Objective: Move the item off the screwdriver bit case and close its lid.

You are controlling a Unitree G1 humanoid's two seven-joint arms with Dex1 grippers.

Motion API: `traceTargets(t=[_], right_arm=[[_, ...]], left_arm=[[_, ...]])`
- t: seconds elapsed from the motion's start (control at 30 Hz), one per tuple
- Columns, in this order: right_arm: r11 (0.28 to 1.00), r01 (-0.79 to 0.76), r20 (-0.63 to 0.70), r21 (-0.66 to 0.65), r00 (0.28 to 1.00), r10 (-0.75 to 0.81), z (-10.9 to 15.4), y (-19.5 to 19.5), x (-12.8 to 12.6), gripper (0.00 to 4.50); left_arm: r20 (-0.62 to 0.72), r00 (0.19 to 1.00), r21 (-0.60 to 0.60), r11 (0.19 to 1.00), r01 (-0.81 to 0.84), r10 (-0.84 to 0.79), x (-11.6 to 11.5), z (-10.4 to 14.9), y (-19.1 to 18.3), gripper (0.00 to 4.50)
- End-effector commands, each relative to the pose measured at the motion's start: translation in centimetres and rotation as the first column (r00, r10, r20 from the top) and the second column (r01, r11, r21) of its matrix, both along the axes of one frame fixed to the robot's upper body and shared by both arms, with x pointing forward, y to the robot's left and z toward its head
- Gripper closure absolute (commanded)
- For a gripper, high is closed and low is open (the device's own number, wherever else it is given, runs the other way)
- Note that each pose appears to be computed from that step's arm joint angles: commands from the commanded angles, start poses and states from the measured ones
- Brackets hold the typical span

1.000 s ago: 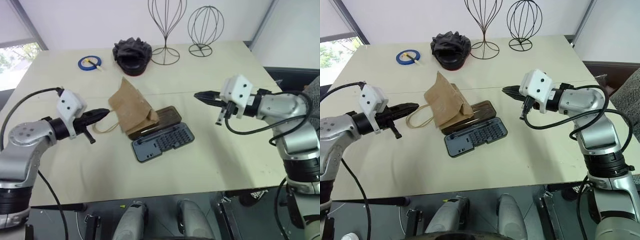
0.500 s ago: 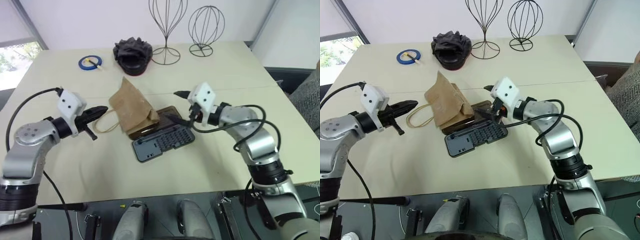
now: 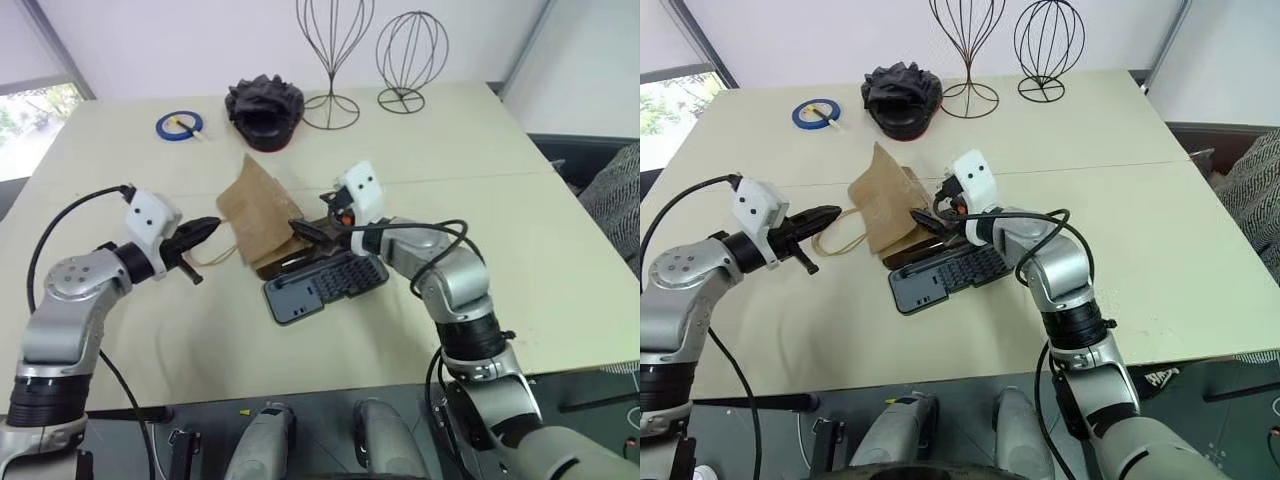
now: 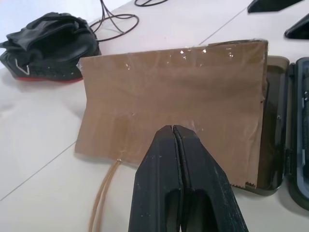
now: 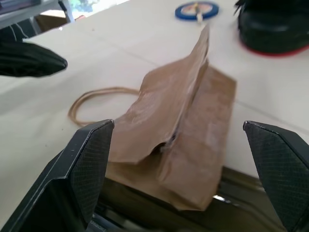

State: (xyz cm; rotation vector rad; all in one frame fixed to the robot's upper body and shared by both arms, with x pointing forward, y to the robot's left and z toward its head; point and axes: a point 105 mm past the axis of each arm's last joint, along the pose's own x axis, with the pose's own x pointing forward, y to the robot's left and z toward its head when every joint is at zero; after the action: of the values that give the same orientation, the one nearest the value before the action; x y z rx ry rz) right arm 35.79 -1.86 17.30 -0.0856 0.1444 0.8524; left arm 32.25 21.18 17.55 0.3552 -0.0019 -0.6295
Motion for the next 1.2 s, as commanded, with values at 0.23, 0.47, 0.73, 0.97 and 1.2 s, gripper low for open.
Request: traceTargets(t=[0.23, 0.47, 0.73, 0.97, 1.2], right_arm=[[1.000, -0.016, 0.012, -0.009, 1.000, 0.016, -1.0, 2.1, 1.2, 0.02], [1.000, 0.012, -0.001, 0.009, 1.000, -0.012, -2.1, 2.7, 2.6, 0.57], [0.999, 0.025, 0.027, 0.029, 0.999, -0.026, -1.3, 3.0, 2.9, 4.45], [0.997, 0.054, 0.085, 0.053, 0.995, -0.058, 0.6, 2.1, 3.0, 4.45], [0.953, 0.240, 0.200, 0.183, 0.940, -0.275, 7.1, -3.2, 5.3, 4.45]], left_arm=[[0.067, 0.998, 0.023, 1.000, -0.010, 0.009, -0.6, 0.9, -0.7, 4.50], [0.069, 0.997, 0.021, 0.999, -0.042, 0.040, -1.3, 0.7, -0.5, 4.50], [0.069, 0.996, 0.022, 0.998, -0.060, 0.058, -1.4, 0.2, -0.5, 4.50], [0.072, 0.996, 0.023, 0.999, -0.050, 0.048, -1.0, 0.1, -1.0, 4.50], [0.076, 0.996, 0.025, 0.999, -0.040, 0.038, -0.6, 0.0, -1.3, 4.50]])
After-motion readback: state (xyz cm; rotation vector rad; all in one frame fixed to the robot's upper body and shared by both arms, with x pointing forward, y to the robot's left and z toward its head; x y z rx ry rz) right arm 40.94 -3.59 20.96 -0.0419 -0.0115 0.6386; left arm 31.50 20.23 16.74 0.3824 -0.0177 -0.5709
